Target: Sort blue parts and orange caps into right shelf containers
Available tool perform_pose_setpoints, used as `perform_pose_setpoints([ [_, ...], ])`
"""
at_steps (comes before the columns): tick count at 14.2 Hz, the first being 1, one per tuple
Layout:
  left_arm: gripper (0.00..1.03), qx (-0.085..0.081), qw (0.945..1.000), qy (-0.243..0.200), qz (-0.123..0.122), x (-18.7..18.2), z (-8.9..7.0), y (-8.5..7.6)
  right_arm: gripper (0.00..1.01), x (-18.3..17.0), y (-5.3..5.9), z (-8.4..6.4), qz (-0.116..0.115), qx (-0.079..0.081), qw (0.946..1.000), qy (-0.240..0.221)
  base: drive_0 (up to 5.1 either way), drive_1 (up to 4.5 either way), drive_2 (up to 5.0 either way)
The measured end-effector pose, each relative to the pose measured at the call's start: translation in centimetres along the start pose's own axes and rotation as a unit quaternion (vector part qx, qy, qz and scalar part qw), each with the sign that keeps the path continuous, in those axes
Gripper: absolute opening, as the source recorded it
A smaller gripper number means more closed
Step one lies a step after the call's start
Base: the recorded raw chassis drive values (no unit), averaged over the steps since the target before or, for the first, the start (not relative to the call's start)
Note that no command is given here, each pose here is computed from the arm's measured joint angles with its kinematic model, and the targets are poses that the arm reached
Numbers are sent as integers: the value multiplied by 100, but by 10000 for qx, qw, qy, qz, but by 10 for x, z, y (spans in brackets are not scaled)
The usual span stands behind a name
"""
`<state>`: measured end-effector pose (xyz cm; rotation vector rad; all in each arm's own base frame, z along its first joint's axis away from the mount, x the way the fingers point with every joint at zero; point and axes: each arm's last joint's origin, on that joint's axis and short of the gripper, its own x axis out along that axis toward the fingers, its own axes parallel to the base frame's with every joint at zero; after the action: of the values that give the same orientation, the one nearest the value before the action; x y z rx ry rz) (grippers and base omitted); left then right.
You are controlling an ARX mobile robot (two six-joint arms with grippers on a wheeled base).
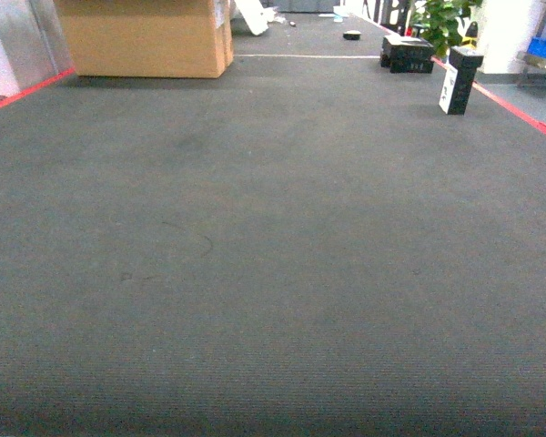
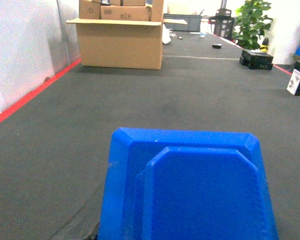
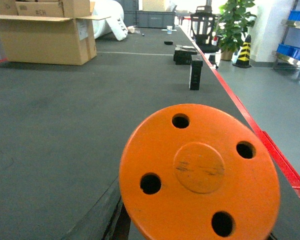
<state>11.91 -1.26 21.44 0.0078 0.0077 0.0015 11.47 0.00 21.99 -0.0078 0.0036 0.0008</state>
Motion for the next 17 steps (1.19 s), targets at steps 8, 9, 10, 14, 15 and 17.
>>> perform_pose_setpoints([
  [8, 43, -26, 10000, -19, -23, -10, -30, 12, 44, -16, 0, -39, -1, 0, 9999, 137, 0, 0, 0],
  [9, 43, -26, 10000, -19, -21, -11, -33, 12, 44, -17, 0, -38, -2, 0, 10000, -11, 0, 0, 0],
  [10, 43, -26, 9999, 113, -22, -15, -36, 12, 44, -17, 0, -39, -2, 0, 10000, -4, 0, 0, 0],
  [14, 43, -32, 10000, -44, -17, -21, -48, 12, 44, -17, 0, -53, -2, 6, 10000, -50, 0, 0, 0],
  [15, 43, -32, 10000, 2, -17, -21, -49, 12, 44, -17, 0, -53, -4, 6, 10000, -21, 0, 0, 0],
  [17, 43, -32, 10000, -2, -17, -21, -49, 12, 44, -17, 0, -53, -2, 8, 10000, -23, 0, 0, 0],
])
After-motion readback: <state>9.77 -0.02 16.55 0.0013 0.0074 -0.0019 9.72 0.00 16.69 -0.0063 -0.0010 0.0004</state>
